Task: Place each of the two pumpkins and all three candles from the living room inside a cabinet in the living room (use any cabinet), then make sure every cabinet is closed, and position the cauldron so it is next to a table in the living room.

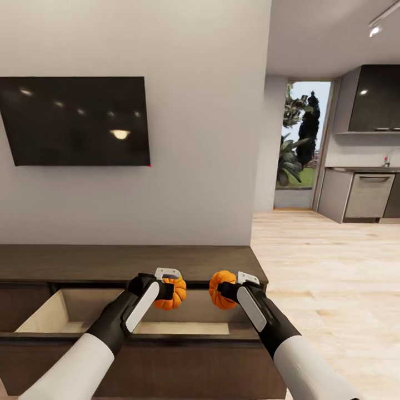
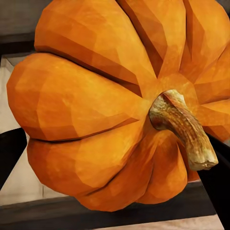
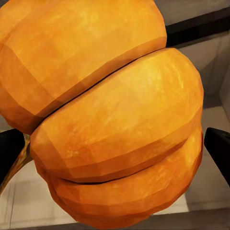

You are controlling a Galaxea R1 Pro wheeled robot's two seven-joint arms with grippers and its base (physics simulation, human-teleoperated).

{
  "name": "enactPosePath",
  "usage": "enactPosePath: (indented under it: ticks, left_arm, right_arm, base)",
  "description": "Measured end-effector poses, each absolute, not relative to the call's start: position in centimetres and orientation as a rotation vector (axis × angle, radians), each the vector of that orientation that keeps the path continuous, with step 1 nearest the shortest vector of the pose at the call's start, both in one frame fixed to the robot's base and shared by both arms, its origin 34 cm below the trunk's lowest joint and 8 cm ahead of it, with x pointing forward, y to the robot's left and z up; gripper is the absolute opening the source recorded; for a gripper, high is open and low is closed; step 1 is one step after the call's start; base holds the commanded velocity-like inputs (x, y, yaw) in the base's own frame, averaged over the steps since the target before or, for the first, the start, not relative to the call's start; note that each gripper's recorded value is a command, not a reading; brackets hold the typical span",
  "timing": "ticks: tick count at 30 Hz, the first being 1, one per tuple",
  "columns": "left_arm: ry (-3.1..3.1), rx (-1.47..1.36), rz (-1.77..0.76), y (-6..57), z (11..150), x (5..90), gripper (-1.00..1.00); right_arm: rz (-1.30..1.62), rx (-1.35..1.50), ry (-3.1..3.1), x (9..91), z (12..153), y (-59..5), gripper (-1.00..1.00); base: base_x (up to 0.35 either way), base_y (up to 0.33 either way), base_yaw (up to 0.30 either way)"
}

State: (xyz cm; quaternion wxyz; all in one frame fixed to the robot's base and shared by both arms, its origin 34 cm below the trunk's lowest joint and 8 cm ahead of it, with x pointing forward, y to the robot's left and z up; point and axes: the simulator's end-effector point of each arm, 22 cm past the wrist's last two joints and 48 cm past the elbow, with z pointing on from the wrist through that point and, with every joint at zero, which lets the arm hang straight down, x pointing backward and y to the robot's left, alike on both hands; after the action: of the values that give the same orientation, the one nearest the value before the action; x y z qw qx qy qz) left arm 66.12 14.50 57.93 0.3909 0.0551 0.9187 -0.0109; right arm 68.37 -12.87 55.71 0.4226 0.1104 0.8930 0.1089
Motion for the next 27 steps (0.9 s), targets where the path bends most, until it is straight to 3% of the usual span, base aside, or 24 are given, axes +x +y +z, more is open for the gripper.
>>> enactPosePath:
  ticks: [27]
  left_arm:
    - [2.482,0.137,-0.028,14.9,49.7,66.1,-1.0]
  right_arm:
    - [0.264,0.296,2.348,68.5,48.7,-12.8,-1.0]
  base:
    - [0.001,0.0,0.0]
